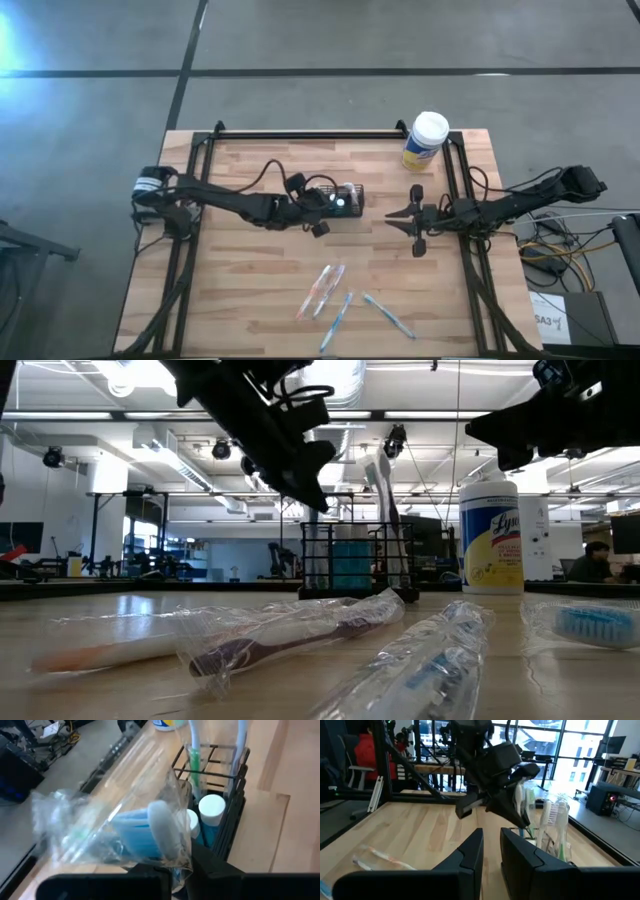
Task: Pick & Place toothbrushing station
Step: Put the bottom left blue toothbrush into the black wire organizer
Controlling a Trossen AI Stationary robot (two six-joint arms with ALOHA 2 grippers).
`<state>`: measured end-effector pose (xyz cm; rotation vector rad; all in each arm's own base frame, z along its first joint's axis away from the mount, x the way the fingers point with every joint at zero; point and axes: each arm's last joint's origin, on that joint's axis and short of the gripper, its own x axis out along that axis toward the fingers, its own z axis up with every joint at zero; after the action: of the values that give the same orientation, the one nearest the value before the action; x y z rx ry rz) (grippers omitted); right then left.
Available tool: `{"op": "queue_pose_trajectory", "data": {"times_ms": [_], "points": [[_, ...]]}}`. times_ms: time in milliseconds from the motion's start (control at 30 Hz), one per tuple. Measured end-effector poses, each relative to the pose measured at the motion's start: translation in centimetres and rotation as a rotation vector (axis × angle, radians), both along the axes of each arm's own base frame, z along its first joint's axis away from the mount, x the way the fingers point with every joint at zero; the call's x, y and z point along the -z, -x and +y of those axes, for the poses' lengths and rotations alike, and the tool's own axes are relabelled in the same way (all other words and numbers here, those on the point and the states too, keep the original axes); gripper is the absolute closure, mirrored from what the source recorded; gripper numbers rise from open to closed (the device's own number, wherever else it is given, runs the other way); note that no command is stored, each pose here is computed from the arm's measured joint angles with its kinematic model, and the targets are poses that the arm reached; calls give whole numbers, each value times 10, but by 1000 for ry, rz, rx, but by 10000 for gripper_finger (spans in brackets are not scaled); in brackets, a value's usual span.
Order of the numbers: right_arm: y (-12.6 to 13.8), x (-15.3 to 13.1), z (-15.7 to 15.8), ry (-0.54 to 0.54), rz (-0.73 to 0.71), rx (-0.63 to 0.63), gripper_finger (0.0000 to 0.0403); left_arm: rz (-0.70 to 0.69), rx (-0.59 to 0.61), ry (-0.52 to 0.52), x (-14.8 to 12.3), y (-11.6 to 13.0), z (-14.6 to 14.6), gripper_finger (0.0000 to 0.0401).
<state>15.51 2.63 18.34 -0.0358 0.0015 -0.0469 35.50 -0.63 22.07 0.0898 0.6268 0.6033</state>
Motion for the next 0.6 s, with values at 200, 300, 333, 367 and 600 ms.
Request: {"op": "queue_pose_trajectory", "data": {"times_ms": [200,300,333,367,600], "points": [[0,0,0,-3,1,0,343,-1,-18,8,9,-5,0,377],[0,1,0,-6,6,0,341,-6,-14,20,10,-6,0,369],[0,1,0,-6,7,0,340,-7,-11,26,10,-6,0,368],[-1,1,0,-7,8,0,339,-8,-8,31,10,-6,-1,367],[-1,1,0,-8,8,0,344,-28,-17,59,8,-5,-1,363]]}}
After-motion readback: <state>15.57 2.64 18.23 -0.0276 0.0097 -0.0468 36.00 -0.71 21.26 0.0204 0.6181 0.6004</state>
